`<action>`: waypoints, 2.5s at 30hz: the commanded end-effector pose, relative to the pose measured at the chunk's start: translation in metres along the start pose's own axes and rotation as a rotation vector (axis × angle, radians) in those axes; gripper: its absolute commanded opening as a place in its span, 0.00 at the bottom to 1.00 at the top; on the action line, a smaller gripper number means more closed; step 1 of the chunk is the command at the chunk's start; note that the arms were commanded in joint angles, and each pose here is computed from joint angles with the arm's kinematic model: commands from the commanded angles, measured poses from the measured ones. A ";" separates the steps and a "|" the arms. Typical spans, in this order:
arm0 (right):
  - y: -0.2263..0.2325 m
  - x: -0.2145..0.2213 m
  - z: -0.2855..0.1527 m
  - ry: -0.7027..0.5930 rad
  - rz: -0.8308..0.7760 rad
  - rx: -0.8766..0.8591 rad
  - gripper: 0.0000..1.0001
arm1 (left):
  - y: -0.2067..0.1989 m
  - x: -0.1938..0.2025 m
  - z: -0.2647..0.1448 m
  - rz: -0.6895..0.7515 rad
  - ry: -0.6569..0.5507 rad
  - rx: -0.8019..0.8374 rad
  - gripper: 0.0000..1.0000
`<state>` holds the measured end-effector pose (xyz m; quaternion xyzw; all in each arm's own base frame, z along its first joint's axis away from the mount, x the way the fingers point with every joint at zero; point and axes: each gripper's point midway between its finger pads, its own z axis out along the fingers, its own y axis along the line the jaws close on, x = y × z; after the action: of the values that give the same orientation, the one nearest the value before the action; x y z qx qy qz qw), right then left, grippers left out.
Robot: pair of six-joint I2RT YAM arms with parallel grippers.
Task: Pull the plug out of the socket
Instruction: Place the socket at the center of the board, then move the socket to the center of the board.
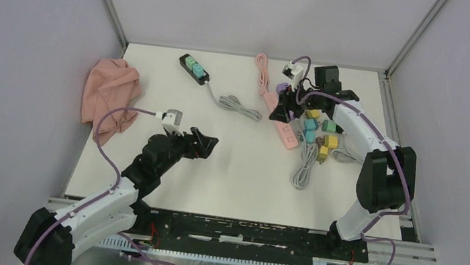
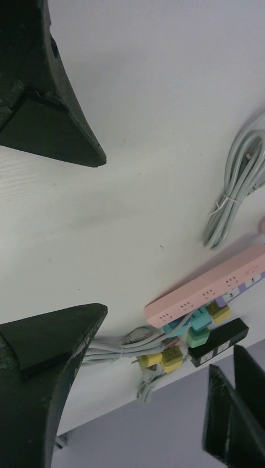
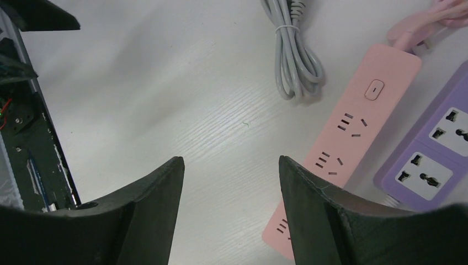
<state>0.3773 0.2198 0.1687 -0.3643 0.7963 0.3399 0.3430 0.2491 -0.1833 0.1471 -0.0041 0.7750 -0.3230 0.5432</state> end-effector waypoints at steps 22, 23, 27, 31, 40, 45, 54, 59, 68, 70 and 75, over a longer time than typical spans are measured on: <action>0.017 -0.032 -0.029 -0.095 -0.068 -0.070 0.70 | 0.087 -0.026 0.107 -0.474 0.081 -0.576 0.99; 0.018 -0.032 -0.029 -0.095 -0.067 -0.071 0.70 | 0.094 -0.025 0.110 -0.478 0.096 -0.636 0.99; 0.019 -0.033 -0.030 -0.095 -0.068 -0.074 0.70 | 0.101 -0.031 0.141 -0.444 0.169 -0.739 0.95; 0.019 -0.033 -0.031 -0.096 -0.068 -0.075 0.70 | 0.103 -0.025 0.176 -0.410 0.264 -0.755 0.79; 0.020 -0.034 -0.032 -0.099 -0.068 -0.081 0.69 | 0.103 -0.022 0.213 -0.465 0.262 -0.753 0.80; 0.021 -0.034 -0.033 -0.100 -0.068 -0.083 0.69 | 0.102 -0.018 0.233 -0.495 0.280 -0.737 0.70; 0.023 -0.034 -0.033 -0.098 -0.066 -0.090 0.69 | 0.101 0.000 0.243 -0.507 0.332 -0.702 0.39; 0.024 -0.034 -0.034 -0.099 -0.065 -0.095 0.69 | 0.076 -0.003 0.229 -0.517 0.345 -0.618 0.15; 0.026 -0.035 -0.035 -0.102 -0.061 -0.108 0.69 | 0.036 0.003 0.145 -0.528 0.238 -0.577 0.06; 0.025 -0.034 -0.034 -0.099 -0.057 -0.107 0.69 | 0.022 0.011 0.126 -0.548 0.208 -0.559 0.06; 0.023 -0.032 -0.034 -0.092 -0.057 -0.103 0.69 | -0.028 0.046 0.093 -0.623 0.193 -0.468 0.06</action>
<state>0.3596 0.2139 0.1847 -0.3660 0.7793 0.3877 0.3291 0.3136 -0.2353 0.0729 -0.2819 0.8884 -0.2040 0.2995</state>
